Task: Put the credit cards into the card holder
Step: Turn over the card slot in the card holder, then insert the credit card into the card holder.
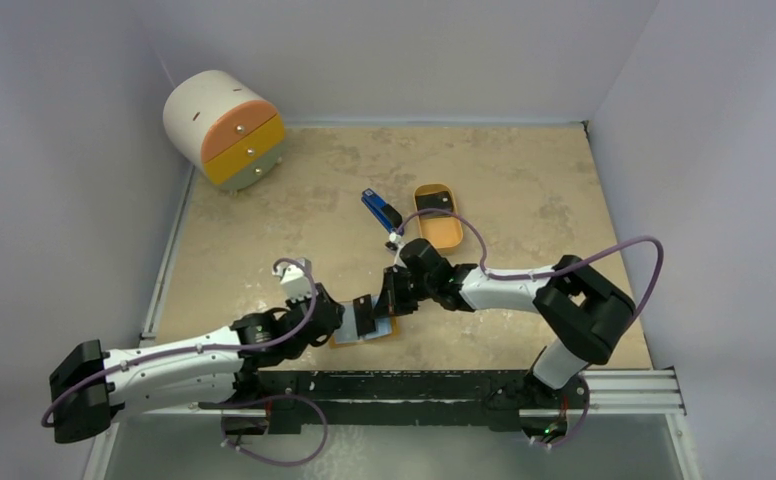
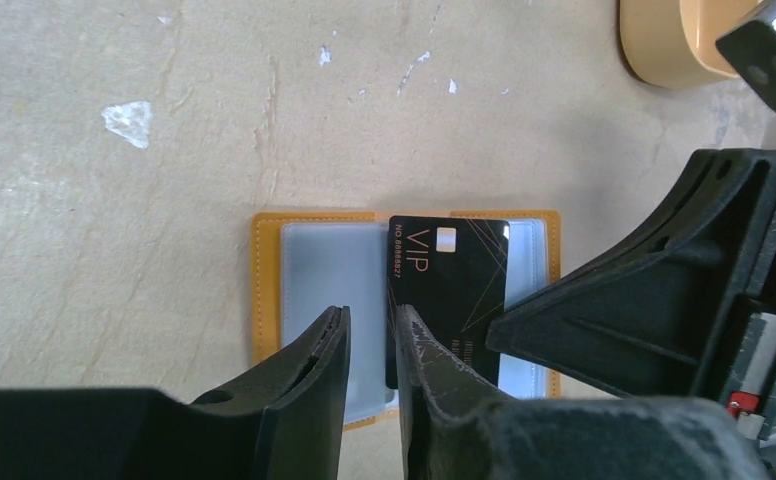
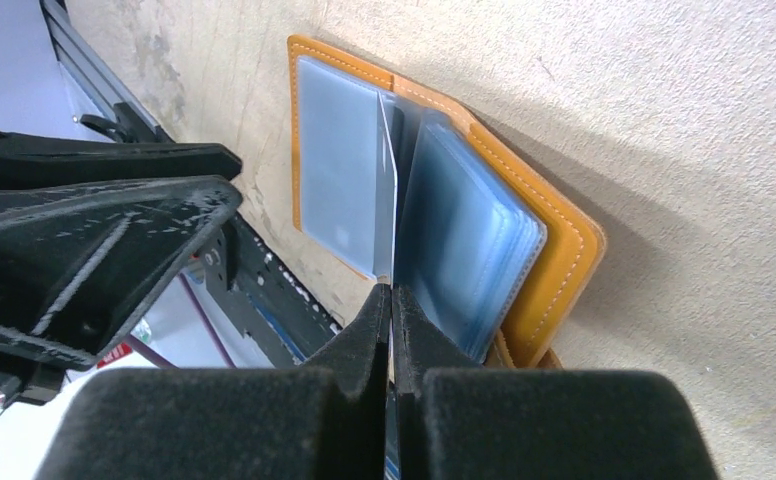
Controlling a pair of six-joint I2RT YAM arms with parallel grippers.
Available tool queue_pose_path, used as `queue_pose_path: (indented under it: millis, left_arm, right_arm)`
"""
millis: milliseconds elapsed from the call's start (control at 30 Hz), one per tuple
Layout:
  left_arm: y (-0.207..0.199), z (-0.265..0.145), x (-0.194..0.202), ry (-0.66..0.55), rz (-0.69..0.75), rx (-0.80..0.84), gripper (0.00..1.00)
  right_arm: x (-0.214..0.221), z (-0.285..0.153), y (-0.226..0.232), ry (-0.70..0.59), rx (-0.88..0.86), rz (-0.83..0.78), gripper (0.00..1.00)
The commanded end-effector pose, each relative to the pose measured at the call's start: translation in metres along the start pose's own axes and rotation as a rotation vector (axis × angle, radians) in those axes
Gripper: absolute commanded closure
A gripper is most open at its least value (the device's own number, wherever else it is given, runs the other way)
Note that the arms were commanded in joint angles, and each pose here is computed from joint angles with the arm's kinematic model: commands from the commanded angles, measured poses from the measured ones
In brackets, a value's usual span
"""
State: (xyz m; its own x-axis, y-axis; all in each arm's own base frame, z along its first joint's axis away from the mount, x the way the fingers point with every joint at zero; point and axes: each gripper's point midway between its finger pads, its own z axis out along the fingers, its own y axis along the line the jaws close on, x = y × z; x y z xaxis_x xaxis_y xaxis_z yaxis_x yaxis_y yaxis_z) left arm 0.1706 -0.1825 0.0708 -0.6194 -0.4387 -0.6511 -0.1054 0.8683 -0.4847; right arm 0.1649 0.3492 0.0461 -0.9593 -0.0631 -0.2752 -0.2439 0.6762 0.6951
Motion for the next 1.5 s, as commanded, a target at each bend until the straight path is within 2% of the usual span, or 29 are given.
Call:
queue_pose_path:
  millis: [0, 100, 300, 1100, 1300, 1467]
  left_arm:
    - [-0.012, 0.007, 0.007, 0.010, -0.008, 0.046, 0.81]
    - [0.003, 0.016, 0.020, 0.033, 0.019, -0.018, 0.87]
    - [0.024, 0.026, 0.033, 0.041, 0.032, -0.085, 0.91]
    - [0.037, 0.022, 0.027, 0.002, -0.014, -0.099, 0.93]
    - [0.019, 0.006, 0.003, -0.033, -0.034, -0.065, 0.87]
    - [0.029, 0.004, 0.009, -0.003, -0.007, -0.094, 0.78]
  right_arm:
    - [-0.010, -0.003, 0.012, -0.043, -0.022, -0.012, 1.00]
    - [-0.009, -0.009, 0.009, -0.054, -0.004, 0.006, 1.00]
    - [0.000, -0.013, 0.005, -0.024, 0.016, 0.034, 1.00]
    - [0.025, -0.010, -0.002, 0.073, -0.002, 0.214, 1.00]
    - [0.028, -0.014, 0.002, 0.101, -0.016, 0.199, 1.00]
    - [0.032, -0.015, 0.003, 0.118, -0.030, 0.211, 1.00]
